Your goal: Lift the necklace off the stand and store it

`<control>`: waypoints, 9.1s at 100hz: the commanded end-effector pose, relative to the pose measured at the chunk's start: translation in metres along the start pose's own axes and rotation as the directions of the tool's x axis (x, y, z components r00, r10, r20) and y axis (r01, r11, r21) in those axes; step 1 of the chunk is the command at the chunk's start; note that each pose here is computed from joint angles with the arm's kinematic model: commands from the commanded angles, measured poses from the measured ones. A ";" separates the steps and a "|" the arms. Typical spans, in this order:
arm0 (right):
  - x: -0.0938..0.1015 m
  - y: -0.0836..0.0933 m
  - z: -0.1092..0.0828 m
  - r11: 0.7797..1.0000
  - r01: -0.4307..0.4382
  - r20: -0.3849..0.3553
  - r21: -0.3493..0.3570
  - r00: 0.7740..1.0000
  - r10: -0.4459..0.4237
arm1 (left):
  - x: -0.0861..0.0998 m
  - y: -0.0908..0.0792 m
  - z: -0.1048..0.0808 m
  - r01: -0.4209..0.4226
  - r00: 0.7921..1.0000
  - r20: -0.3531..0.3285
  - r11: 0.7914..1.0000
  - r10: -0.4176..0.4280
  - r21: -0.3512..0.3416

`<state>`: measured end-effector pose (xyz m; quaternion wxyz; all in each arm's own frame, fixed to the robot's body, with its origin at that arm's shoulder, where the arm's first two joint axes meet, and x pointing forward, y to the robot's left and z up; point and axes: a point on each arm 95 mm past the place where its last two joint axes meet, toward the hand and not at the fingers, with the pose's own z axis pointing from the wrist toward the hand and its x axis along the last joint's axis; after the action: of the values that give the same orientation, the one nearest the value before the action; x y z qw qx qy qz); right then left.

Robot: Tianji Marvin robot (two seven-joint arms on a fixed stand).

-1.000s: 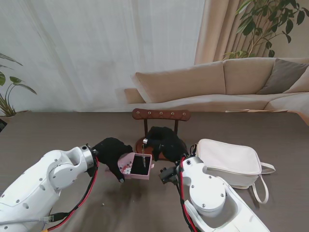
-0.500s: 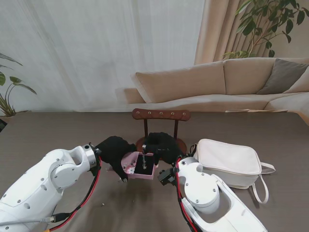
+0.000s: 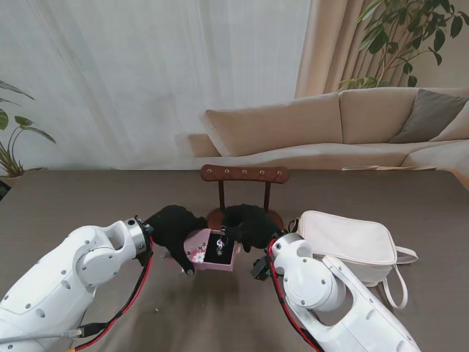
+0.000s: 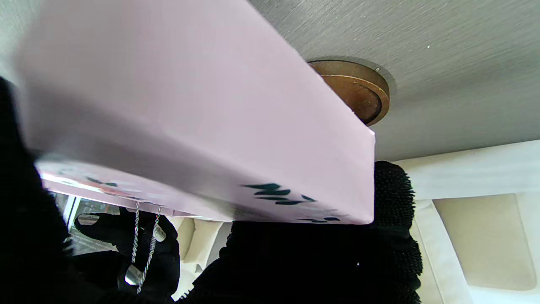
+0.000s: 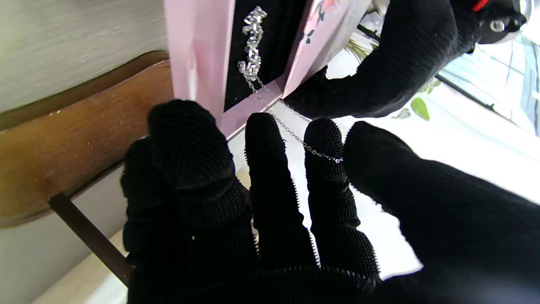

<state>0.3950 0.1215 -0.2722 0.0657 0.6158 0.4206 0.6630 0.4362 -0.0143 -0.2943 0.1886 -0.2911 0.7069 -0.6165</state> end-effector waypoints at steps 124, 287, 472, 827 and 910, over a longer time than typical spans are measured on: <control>-0.003 0.003 0.005 0.809 0.580 -0.267 -0.097 0.768 -0.582 | 0.002 -0.006 0.002 -0.015 1.000 0.000 1.000 0.015 -0.020; -0.014 0.013 0.005 0.793 0.598 -0.212 -0.117 0.765 -0.608 | -0.002 -0.008 -0.001 -0.004 1.000 0.020 1.000 0.004 -0.022; -0.022 -0.006 0.014 0.892 0.451 -0.142 0.013 0.884 -0.445 | 0.000 -0.006 -0.001 -0.001 1.000 0.007 1.000 0.001 -0.010; -0.009 -0.052 0.007 0.983 0.144 -0.127 0.118 0.984 -0.129 | -0.002 -0.011 0.000 0.035 0.999 0.037 0.996 -0.038 0.085; -0.054 0.050 -0.014 0.858 0.511 -0.069 -0.049 0.855 -0.514 | 0.004 0.000 -0.017 0.055 0.996 0.071 0.996 -0.059 0.064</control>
<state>0.4182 0.0633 -0.2759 0.2232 0.4529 0.5531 0.6627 0.4254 -0.0022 -0.2890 0.2096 -0.3255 0.6663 -0.6373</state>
